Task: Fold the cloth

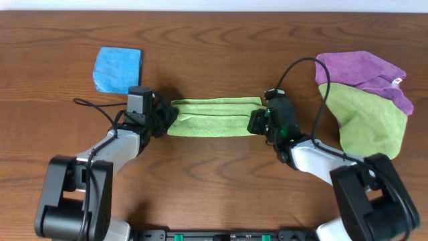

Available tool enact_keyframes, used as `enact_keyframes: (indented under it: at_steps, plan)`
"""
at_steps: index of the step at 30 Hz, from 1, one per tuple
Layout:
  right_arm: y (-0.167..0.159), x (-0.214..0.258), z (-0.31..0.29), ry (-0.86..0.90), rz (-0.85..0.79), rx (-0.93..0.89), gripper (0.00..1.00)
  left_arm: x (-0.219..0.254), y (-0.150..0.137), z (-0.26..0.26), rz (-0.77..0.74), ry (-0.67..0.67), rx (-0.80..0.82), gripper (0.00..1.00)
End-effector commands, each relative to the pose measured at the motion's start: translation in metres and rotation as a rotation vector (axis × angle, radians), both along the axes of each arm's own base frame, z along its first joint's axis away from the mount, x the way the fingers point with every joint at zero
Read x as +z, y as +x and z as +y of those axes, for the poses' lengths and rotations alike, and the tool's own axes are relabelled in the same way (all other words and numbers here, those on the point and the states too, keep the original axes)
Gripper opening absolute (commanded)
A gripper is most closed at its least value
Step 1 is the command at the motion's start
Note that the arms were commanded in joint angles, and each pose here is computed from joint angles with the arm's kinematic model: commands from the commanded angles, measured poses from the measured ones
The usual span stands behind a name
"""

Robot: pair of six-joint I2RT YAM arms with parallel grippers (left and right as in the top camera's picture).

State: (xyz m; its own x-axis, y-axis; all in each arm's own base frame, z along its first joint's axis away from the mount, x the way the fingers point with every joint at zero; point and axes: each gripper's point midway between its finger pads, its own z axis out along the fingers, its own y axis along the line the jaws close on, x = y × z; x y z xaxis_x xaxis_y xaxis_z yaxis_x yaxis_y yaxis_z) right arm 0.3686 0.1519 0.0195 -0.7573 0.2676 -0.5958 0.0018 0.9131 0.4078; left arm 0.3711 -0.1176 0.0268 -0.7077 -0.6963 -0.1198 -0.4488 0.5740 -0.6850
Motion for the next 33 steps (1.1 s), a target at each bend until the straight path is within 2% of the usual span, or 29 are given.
enact_keyframes:
  at_steps: [1, 5, 9, 19, 21, 22, 24, 28, 33]
  plan:
    - [0.013, -0.003, -0.018, -0.098, -0.03, -0.066, 0.01, -0.009, 0.009, 0.019, -0.001, 0.074, 0.074, 0.06]
    - [0.017, -0.002, -0.02, -0.112, -0.041, -0.075, 0.01, -0.01, 0.01, 0.02, -0.002, 0.08, 0.078, 0.06]
    - [0.022, 0.003, -0.019, -0.106, -0.067, -0.082, 0.02, -0.009, 0.012, 0.02, -0.011, 0.08, 0.08, 0.11]
    - [0.025, 0.007, -0.018, -0.097, -0.088, -0.083, 0.02, 0.005, 0.026, 0.018, -0.068, 0.067, 0.085, 0.07]
    - [0.025, 0.007, -0.017, -0.096, -0.089, -0.083, 0.25, 0.01, 0.029, 0.015, -0.077, 0.052, 0.073, 0.08]
    - [0.025, 0.007, -0.016, -0.091, -0.088, -0.078, 0.41, 0.013, 0.03, 0.012, -0.082, 0.039, 0.063, 0.11]
    - [0.024, 0.01, -0.011, -0.068, -0.086, -0.054, 0.99, 0.021, 0.034, 0.006, -0.097, 0.01, 0.035, 0.21]
    - [0.018, 0.024, 0.002, -0.008, -0.088, 0.0, 0.99, 0.04, 0.038, -0.004, -0.122, -0.025, -0.028, 0.34]
    - [0.003, 0.045, -0.005, 0.026, -0.046, -0.041, 0.99, 0.047, 0.031, -0.014, -0.075, -0.049, -0.088, 0.48]
